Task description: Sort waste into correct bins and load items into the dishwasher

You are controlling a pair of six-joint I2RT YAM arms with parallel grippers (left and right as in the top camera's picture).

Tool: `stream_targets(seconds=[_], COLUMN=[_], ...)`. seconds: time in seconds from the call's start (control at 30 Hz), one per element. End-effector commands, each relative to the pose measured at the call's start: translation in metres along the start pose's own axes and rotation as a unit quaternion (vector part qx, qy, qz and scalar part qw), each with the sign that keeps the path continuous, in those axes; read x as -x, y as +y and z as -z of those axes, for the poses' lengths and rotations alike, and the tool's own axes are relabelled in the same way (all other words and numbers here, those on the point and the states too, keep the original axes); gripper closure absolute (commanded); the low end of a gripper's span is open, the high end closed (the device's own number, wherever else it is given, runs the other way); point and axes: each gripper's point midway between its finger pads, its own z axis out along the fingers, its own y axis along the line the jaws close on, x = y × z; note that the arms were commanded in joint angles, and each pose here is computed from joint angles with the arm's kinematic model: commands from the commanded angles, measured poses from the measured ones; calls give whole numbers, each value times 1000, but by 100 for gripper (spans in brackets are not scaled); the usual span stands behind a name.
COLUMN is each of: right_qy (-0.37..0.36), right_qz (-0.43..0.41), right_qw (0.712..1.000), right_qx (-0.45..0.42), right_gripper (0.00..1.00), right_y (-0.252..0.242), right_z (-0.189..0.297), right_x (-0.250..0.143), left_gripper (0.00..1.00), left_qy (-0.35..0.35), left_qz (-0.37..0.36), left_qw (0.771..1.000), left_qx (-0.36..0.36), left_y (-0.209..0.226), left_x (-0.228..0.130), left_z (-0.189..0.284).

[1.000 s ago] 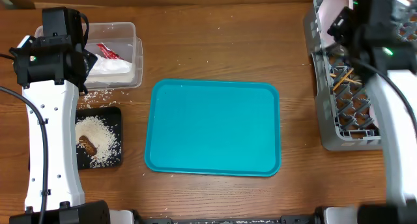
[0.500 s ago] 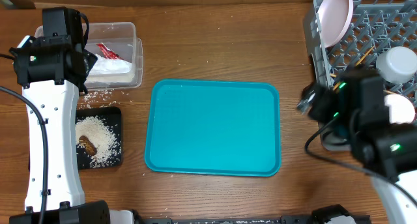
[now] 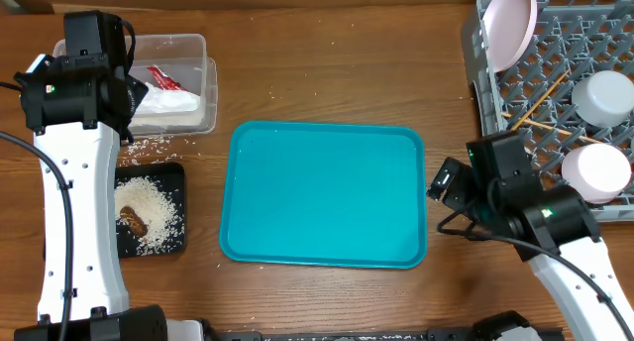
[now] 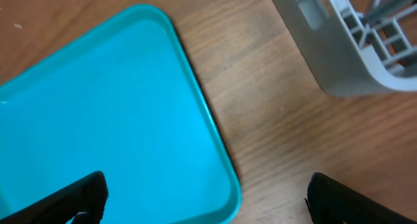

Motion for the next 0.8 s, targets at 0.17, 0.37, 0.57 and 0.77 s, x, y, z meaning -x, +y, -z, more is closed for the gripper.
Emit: stream_targets(seconds=[0.17, 0.37, 0.57, 0.77], right_qy=[10, -25, -62, -128], right_qz=[0, -5, -8, -7], right_qw=[1000, 999, 997, 984], right_qx=[-10, 22, 49, 121], right_gripper=[0, 0, 0, 0], right_y=[3, 18, 19, 16], right_z=[-11, -9, -1, -11], right_x=[0, 16, 21, 15], left_gripper=[0, 0, 0, 0], left_qy=[-5, -4, -5, -5], left_qz=[1, 1, 1, 1], left_qw=[1000, 1000, 1000, 1000], left_qx=[7, 7, 7, 7], left_y=[2, 2, 2, 2], left_x=[3, 3, 3, 3], left_z=[-2, -2, -2, -2])
